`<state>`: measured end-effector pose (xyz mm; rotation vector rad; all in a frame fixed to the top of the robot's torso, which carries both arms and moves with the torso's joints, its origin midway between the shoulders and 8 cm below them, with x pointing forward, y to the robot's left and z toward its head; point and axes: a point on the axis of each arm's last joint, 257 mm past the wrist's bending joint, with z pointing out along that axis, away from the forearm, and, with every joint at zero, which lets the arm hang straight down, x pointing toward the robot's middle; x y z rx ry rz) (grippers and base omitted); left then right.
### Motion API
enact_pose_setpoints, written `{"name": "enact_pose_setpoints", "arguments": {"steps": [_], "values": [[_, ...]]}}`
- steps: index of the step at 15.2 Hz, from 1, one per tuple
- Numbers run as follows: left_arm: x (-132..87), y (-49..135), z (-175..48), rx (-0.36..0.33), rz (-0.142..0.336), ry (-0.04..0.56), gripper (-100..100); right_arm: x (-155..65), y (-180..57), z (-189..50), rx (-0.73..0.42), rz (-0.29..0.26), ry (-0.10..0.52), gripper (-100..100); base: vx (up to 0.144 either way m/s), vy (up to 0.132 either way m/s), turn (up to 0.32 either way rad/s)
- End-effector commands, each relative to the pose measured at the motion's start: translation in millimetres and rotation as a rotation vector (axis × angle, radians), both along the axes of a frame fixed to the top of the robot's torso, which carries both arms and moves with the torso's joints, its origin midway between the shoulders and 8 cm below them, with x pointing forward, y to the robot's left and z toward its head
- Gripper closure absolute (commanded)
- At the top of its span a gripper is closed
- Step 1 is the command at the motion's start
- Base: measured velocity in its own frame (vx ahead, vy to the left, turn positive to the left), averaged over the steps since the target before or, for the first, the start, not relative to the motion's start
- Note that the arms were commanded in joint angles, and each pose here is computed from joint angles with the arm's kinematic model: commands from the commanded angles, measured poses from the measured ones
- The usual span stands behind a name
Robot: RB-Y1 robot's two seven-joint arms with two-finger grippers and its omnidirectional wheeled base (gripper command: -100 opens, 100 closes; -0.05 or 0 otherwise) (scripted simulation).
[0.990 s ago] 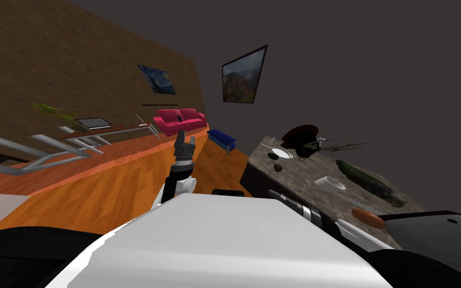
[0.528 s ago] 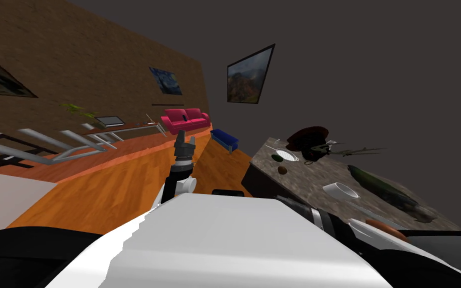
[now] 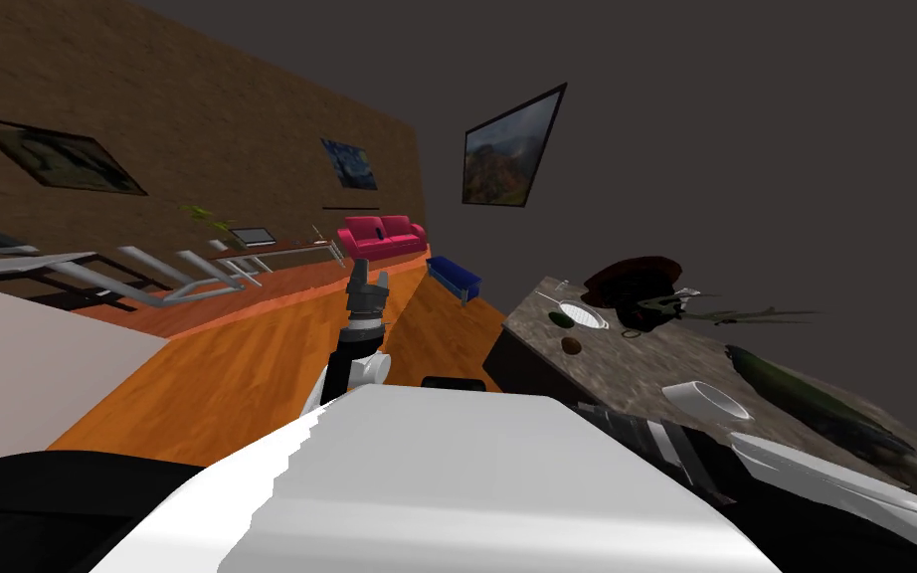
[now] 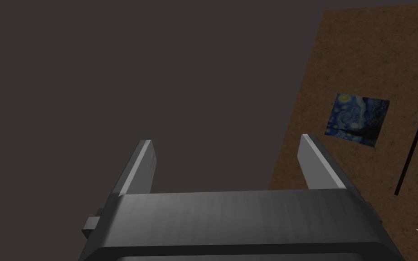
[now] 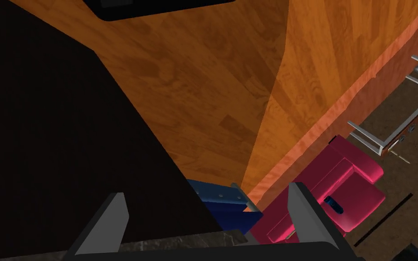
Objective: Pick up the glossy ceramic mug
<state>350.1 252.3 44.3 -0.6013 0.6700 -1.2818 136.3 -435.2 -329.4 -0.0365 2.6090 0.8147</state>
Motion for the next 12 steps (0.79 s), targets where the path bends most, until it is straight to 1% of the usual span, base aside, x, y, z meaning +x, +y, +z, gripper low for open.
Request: {"name": "enact_pose_setpoints", "arguments": {"steps": [1, 2, 3, 4, 5, 6, 7, 8, 9, 10, 11, 12], "values": [[0.0, 0.0, 0.0, 0.000, 0.000, 0.000, 0, -0.2, -16.9, 0.9, -0.046, 0.014, 0.023, -100, -0.018, -0.014, 0.067], [0.0, 0.0, 0.0, 0.000, 0.000, 0.000, 0, -6.7, -37.6, -1.0, -0.095, 0.017, 0.055, -100, -0.026, -0.016, 0.141], [0.0, 0.0, 0.0, 0.000, 0.000, 0.000, 0, -5.8, -47.5, 1.2, -0.121, 0.026, 0.063, -100, -0.034, -0.025, 0.149], [0.0, 0.0, 0.0, 0.000, 0.000, 0.000, 0, -5.1, -49.4, 2.2, -0.127, 0.031, 0.065, -100, -0.024, -0.022, 0.059], [0.0, 0.0, 0.0, 0.000, 0.000, 0.000, 0, -9.1, -69.2, 3.8, -0.178, 0.042, 0.094, -100, -0.025, -0.024, 0.152], [0.0, 0.0, 0.0, 0.000, 0.000, 0.000, 0, -8.0, -81.7, 6.6, -0.208, 0.045, 0.101, -100, -0.028, -0.035, 0.139], [0.0, 0.0, 0.0, 0.000, 0.000, 0.000, 0, -8.0, -81.9, 6.6, -0.208, 0.045, 0.101, -100, -0.021, -0.030, 0.046], [0.0, 0.0, 0.0, 0.000, 0.000, 0.000, 0, -9.1, -103.7, 12.0, -0.267, 0.062, 0.129, -100, -0.026, -0.027, 0.129], [0.0, 0.0, 0.0, 0.000, 0.000, 0.000, 0, -8.9, -112.4, 13.6, -0.285, 0.057, 0.132, -100, -0.036, -0.037, 0.143], [0.0, 0.0, 0.0, 0.000, 0.000, 0.000, 0, -9.0, -113.5, 13.7, -0.287, 0.056, 0.132, -100, -0.028, -0.033, 0.057], [0.0, 0.0, 0.0, 0.000, 0.000, 0.000, 0, -8.0, -134.5, 21.4, -0.346, 0.073, 0.156, -100, -0.045, -0.039, 0.120], [0.0, 0.0, 0.0, 0.000, 0.000, 0.000, 0, -8.6, -143.6, 22.9, -0.364, 0.063, 0.158, -100, -0.047, -0.049, 0.133]]}}
